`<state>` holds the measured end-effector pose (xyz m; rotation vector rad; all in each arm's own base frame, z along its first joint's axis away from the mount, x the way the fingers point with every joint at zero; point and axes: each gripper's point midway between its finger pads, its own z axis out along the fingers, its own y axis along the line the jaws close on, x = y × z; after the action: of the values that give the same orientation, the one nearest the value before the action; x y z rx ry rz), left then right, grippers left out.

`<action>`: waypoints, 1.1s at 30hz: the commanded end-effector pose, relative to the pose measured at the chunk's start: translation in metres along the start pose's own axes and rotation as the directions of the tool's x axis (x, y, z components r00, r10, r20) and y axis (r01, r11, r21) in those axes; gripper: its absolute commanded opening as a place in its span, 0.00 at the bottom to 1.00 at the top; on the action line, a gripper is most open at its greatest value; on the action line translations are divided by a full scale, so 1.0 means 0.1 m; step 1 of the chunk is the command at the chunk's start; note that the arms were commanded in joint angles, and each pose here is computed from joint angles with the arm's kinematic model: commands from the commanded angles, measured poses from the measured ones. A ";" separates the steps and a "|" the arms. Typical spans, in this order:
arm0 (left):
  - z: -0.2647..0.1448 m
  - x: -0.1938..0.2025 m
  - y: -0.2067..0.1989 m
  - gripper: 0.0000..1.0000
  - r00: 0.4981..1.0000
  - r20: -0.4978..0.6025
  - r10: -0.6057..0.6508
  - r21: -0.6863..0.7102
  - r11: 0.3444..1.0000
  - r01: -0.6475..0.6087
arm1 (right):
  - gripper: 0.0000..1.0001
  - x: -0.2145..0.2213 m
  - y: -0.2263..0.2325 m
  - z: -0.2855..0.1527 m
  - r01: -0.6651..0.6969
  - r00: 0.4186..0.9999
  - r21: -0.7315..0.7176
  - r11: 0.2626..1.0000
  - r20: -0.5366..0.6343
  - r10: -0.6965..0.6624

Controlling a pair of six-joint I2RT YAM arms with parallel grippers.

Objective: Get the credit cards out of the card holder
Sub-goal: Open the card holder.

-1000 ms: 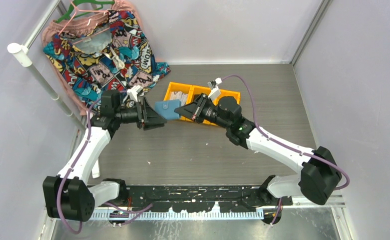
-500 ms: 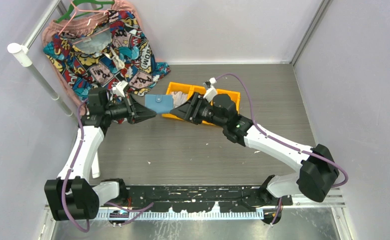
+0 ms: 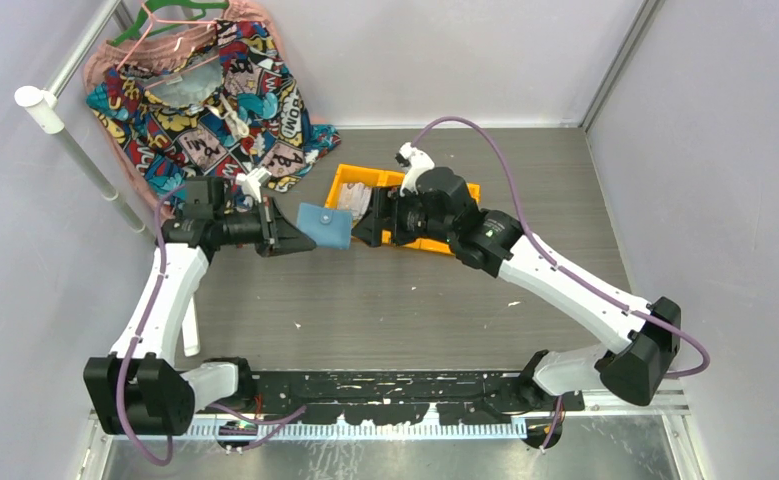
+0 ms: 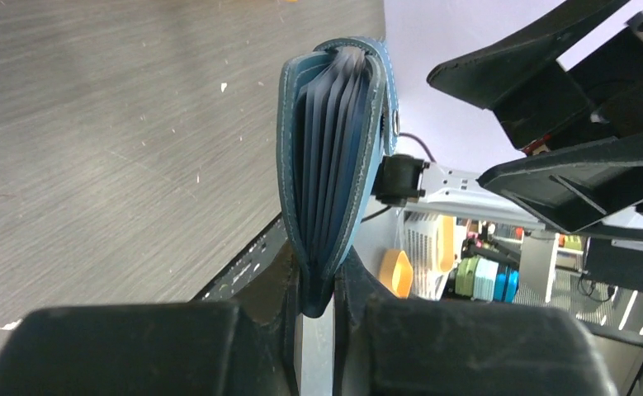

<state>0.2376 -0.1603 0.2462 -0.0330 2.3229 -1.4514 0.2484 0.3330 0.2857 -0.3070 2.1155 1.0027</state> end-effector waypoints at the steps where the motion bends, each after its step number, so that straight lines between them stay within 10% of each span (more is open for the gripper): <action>1: 0.04 0.12 -0.14 0.00 0.995 -0.052 0.085 0.024 0.996 -0.084 | 0.80 -0.17 0.17 -0.15 0.196 0.977 0.023 0.980 0.080 -0.197; 33: 0.09 0.37 -0.26 0.00 0.982 -0.160 0.095 0.060 0.994 -0.087 | 0.24 0.02 0.19 0.45 0.589 0.788 0.373 0.717 -0.070 -0.612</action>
<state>0.2049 -0.1827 0.2320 0.1325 2.4471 -1.4650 0.2481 0.3918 0.2613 -0.7490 1.9497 0.3446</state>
